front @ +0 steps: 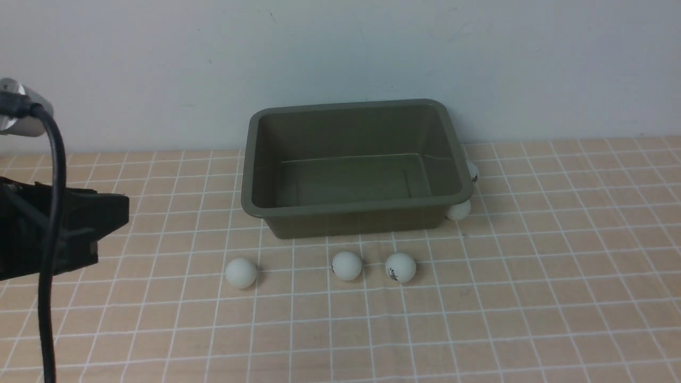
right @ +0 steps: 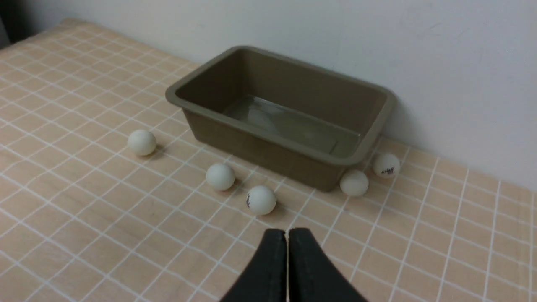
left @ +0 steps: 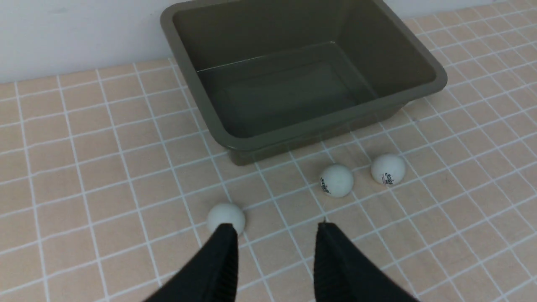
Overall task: Put the table tennis balls into the box on the light coffee tablecloth.
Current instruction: 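Reach for and grasp a ping pong ball on the table beside the basket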
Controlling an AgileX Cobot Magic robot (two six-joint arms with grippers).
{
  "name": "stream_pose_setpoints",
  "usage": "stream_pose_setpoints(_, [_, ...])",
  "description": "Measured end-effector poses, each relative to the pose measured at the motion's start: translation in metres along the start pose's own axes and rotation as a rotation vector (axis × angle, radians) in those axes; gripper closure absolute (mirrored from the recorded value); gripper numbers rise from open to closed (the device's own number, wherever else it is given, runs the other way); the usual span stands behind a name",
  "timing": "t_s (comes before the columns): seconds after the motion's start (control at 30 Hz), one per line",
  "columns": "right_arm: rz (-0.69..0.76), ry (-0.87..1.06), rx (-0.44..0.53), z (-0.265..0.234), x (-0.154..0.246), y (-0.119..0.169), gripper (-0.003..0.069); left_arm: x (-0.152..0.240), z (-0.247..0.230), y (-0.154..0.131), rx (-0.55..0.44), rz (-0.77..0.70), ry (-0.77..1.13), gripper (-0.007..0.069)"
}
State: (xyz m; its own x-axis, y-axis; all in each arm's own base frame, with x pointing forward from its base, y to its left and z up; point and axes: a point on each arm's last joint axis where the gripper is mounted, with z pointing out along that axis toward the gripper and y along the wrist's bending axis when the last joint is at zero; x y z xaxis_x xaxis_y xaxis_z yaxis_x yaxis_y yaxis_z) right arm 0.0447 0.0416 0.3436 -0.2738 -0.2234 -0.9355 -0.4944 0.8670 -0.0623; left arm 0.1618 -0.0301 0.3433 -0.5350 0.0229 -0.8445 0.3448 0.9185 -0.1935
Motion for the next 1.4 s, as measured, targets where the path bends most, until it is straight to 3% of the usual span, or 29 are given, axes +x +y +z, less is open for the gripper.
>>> stream_pose_setpoints(0.2, [0.036,0.128,0.059,0.019,-0.025,-0.026,0.0605,0.003,0.017,0.01,-0.012,-0.002,0.081,0.0389])
stream_pose_setpoints(0.43, [0.034,0.144,0.1,0.032,-0.036,-0.041,0.0428,0.006,0.052,0.023,0.058,-0.051,0.273,0.0389])
stream_pose_setpoints(0.6, [0.04,0.118,0.121,0.036,-0.039,-0.046,0.0348,0.001,0.081,0.038,0.074,0.022,0.329,0.0389])
stream_pose_setpoints(0.73, [0.04,0.098,0.14,0.038,-0.042,-0.049,0.0336,-0.007,0.1,0.049,0.084,0.1,0.342,0.0387])
stream_pose_setpoints(0.93, [0.051,0.102,0.14,0.043,-0.042,-0.051,0.0333,-0.02,0.124,0.063,0.064,0.002,0.435,0.0387])
stream_pose_setpoints(1.1, [0.055,0.109,0.138,0.045,-0.042,-0.053,0.0333,-0.023,0.147,0.068,0.007,0.022,0.533,0.0386])
stream_pose_setpoints(1.4, [0.075,0.108,0.139,0.046,-0.042,-0.053,0.0333,-0.014,0.201,0.053,0.001,0.131,0.677,0.0272])
